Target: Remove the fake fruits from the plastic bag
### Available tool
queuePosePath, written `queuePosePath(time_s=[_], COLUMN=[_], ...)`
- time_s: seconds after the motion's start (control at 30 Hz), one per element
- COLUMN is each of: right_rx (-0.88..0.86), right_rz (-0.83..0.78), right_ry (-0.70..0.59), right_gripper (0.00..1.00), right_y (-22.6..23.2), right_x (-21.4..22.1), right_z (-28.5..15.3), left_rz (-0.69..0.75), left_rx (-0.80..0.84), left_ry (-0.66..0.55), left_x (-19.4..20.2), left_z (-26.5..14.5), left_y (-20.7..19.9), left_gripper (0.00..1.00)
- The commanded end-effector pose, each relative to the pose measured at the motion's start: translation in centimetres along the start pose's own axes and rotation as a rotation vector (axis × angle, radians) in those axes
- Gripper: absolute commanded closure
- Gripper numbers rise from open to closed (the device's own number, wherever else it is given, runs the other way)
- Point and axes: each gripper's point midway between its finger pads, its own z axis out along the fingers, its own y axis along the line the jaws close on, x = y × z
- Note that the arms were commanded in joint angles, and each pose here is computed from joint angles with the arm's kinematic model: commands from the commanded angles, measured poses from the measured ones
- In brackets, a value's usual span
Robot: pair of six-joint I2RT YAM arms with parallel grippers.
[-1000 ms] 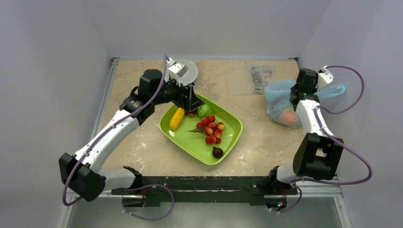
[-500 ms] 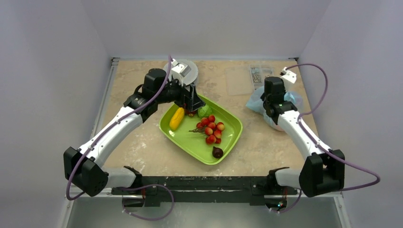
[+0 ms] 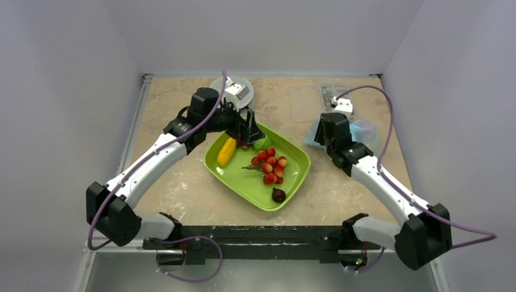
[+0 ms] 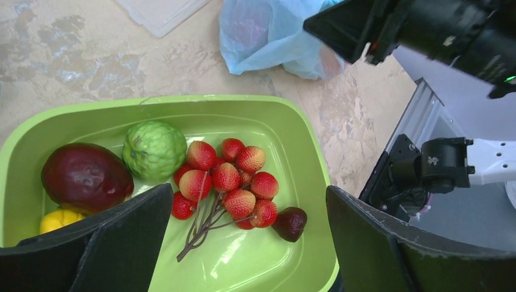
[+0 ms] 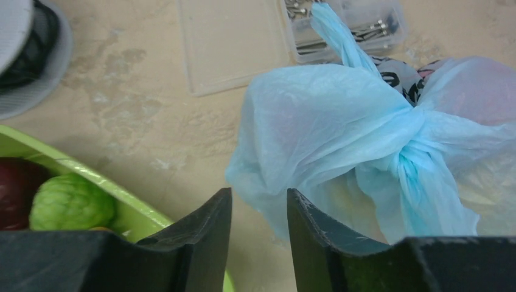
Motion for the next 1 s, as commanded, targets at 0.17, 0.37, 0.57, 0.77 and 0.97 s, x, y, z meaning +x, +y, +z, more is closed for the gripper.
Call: queuePosePath(time_s=[0.17,0.37,0.57,0.77,0.97], right_rx=[-0.156,-0.083,-0.016,-0.040,-0.148], right_rz=[0.066,0.150,0.306,0.479,0.519], right_ry=[-0.098,-0.264,-0.241,-0.123,0.027], right_gripper=[0.45,0.30,0.33,0.48,0.75], right_y=[1.3,-0.9,-4.7,-9.4,-7.6], right_x=[-6.7,-11.8,-14.5,-12.6,-7.8], right_z=[-6.1,-7.8,-4.4,-0.6,0.5], left_rz=[0.182,0.144,0.132,0.101,0.136], left_rx=[0.008,0.037,-0.009,-0.080,-0.106], left_ry=[0.040,0.003,0.035,0.018,0.008], left_x=[1.7,2.0,0.4,-2.3,-4.5], left_z=[2.0,4.7,10.4,16.0,21.0], left_y=[-2.5,-4.9,-7.4,-8.8,-9.0], left_gripper=[0.04,0.03,0.05,0.05,0.03])
